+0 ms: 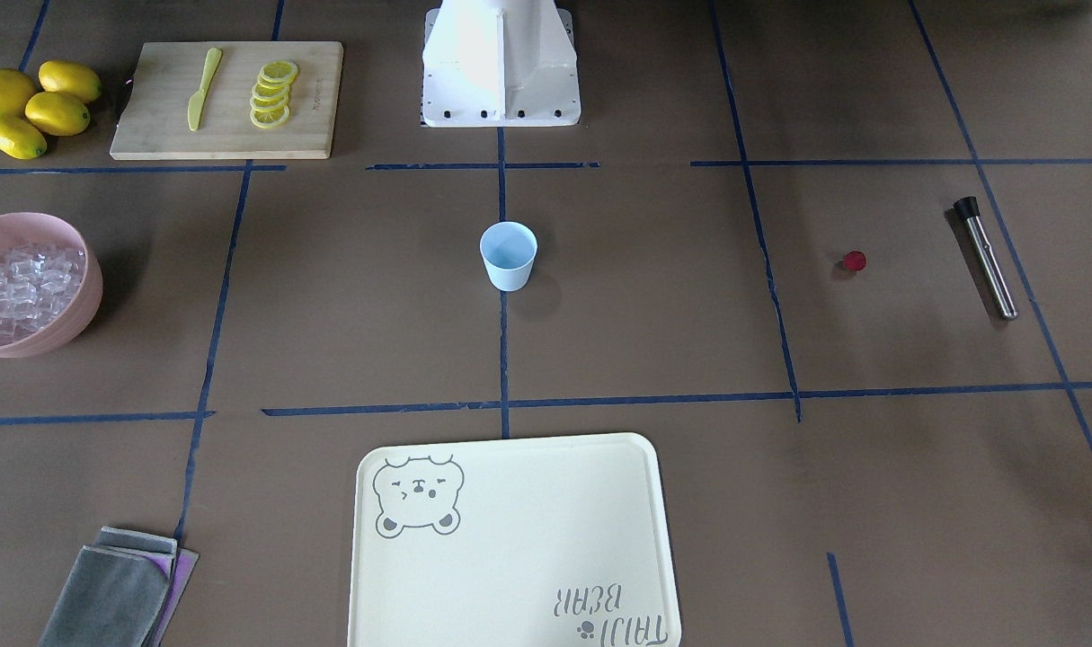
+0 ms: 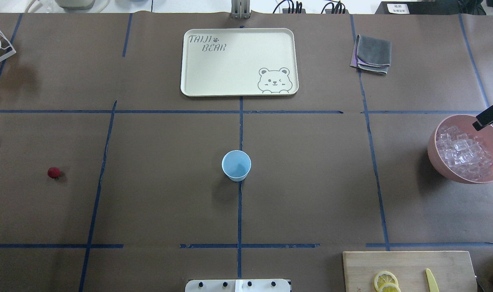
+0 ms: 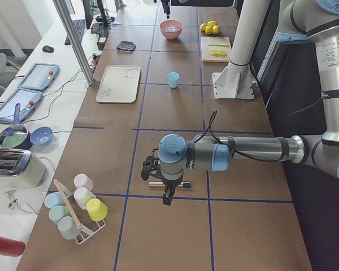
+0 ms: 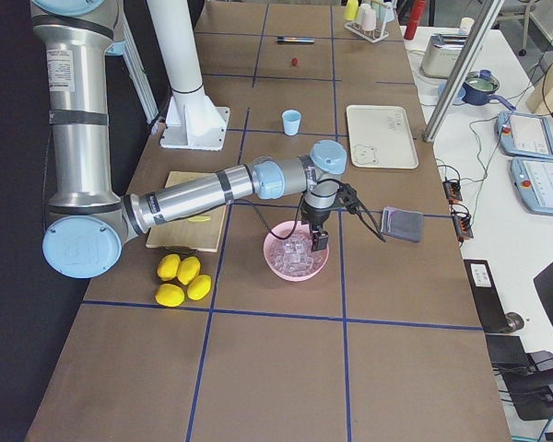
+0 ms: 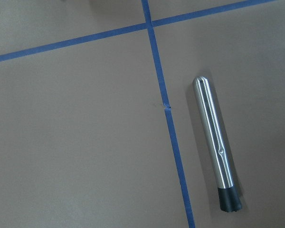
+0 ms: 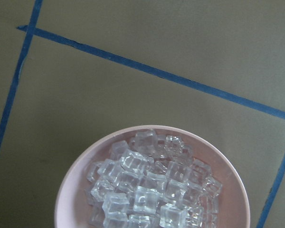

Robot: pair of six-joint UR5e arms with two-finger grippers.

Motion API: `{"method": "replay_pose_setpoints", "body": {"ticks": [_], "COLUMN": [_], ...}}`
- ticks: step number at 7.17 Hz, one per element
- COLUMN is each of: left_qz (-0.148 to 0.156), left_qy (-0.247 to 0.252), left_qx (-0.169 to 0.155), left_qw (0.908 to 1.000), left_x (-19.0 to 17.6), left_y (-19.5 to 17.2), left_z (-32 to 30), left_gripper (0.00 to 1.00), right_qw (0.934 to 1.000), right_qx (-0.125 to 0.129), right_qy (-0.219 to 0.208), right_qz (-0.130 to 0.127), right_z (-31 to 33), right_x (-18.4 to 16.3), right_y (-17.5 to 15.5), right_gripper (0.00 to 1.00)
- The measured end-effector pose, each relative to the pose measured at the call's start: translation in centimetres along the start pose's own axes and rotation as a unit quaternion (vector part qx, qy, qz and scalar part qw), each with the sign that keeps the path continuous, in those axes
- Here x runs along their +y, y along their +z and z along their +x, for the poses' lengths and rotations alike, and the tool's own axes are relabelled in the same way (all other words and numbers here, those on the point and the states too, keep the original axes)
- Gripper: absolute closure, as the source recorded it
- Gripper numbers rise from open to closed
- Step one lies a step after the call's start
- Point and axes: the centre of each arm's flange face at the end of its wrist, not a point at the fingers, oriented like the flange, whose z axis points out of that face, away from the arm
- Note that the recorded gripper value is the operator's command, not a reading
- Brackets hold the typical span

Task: Mash ice and strawberries in cup
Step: 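Move the right gripper over the pink bowl of ice cubes, then lower the right gripper into the bowl and grasp an ice cube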

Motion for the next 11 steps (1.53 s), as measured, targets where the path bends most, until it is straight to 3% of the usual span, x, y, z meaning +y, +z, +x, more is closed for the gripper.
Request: {"method": "replay_pose_setpoints", "body": {"ticks": [3,6,11], "left_qz": [-0.001,-0.001,-0.001], "left_qy": [-0.001,-0.001,-0.001], "left_qx": [0.000,0.001,0.000], "left_qw": [1.0000,1.0000,1.0000], "left_x": [0.0,0.0,0.0], "left_y": [0.0,0.0,0.0], "left_z": [0.0,0.0,0.0], "left_gripper": [0.00,0.00,0.00], "right_qw": [1.0000,0.9994,0.9998], "right_qx": [-0.003,-0.015,-0.009], "right_qy": [0.006,0.017,0.019], "right_qz": [-0.005,0.027,0.006], "right_z": [-1.4,-1.5,-1.1], "right_x": [-1.4,-2.2,0.4], "right_y": [0.9,3.4,7.3], "right_gripper": [0.04,0.06,0.32]}}
